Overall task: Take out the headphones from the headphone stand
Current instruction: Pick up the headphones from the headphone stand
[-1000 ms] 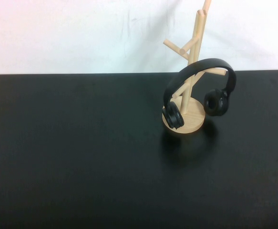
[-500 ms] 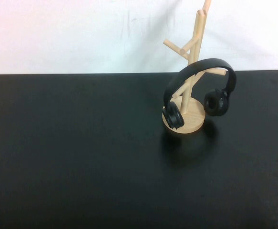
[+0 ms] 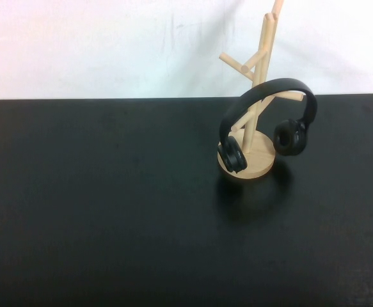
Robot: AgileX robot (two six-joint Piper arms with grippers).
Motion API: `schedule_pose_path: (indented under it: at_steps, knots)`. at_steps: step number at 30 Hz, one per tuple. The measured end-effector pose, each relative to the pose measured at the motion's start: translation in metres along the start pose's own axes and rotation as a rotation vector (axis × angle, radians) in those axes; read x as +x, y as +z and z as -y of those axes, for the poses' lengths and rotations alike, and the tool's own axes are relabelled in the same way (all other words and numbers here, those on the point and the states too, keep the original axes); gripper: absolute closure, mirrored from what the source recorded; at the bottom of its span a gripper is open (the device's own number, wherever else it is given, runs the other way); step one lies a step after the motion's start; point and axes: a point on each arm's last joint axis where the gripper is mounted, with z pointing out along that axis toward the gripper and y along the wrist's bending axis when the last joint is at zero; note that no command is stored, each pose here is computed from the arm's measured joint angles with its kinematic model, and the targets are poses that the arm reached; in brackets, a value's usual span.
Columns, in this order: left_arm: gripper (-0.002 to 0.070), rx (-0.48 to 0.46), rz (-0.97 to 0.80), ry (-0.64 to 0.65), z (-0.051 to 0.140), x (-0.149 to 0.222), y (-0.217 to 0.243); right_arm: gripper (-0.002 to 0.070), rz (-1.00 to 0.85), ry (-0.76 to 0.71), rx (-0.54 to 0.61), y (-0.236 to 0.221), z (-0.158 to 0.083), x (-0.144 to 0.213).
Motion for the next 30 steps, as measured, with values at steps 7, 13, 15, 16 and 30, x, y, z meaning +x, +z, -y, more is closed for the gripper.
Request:
schedule_pose_path:
  at_steps: [7,13,15,16,30]
  knots:
    - [0.0678,0.000,0.000,0.000,0.000,0.000,0.000,0.0684,-0.292,-0.093,0.107,0.023,-0.005,-0.041]
    - [0.0678,0.000,0.000,0.000,0.000,0.000,0.000,0.0682,-0.376,-0.137,0.072,0.055,-0.010,-0.080]
    - [0.0678,0.000,0.000,0.000,0.000,0.000,0.000,0.0682,-0.384,-0.140,0.042,0.066,-0.013,-0.091]
    - [0.0678,0.000,0.000,0.000,0.000,0.000,0.000,0.0682,-0.388,-0.143,0.023,0.073,-0.016,-0.097]
    - [0.0678,0.000,0.000,0.000,0.000,0.000,0.000,0.0536,-0.288,-0.175,-0.216,0.178,-0.109,-0.102]
